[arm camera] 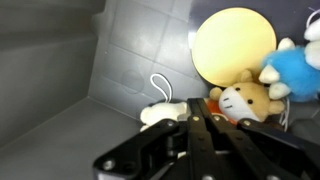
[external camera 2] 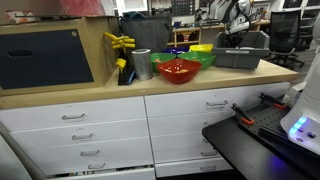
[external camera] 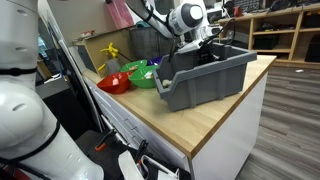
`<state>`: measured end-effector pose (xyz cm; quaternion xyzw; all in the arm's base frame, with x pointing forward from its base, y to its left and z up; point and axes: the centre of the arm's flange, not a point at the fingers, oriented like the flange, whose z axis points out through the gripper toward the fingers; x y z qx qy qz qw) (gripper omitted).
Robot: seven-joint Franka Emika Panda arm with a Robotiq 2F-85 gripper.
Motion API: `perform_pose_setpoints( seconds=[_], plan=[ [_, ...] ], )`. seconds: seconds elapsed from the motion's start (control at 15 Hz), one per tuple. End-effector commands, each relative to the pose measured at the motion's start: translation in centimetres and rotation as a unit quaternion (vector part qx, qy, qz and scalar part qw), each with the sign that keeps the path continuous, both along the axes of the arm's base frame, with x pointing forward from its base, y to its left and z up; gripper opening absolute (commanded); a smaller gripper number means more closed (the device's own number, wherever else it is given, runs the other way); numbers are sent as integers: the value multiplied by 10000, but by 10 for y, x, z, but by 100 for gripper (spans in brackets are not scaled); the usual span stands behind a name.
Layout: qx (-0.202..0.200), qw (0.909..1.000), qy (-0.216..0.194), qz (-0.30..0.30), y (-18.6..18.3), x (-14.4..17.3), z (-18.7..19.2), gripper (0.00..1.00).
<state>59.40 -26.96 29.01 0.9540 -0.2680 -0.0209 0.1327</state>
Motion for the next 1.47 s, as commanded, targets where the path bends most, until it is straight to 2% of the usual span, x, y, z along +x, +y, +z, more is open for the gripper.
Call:
perform_pose_setpoints(
  seconds=[0.0,0.8,1.4],
  plan=[
    [54,9999,83,-39,21,3,37,0],
    [116,9999,-90,68,49,8,92,0],
    [234,9983,-349,415,97,4,167,0]
  ],
)
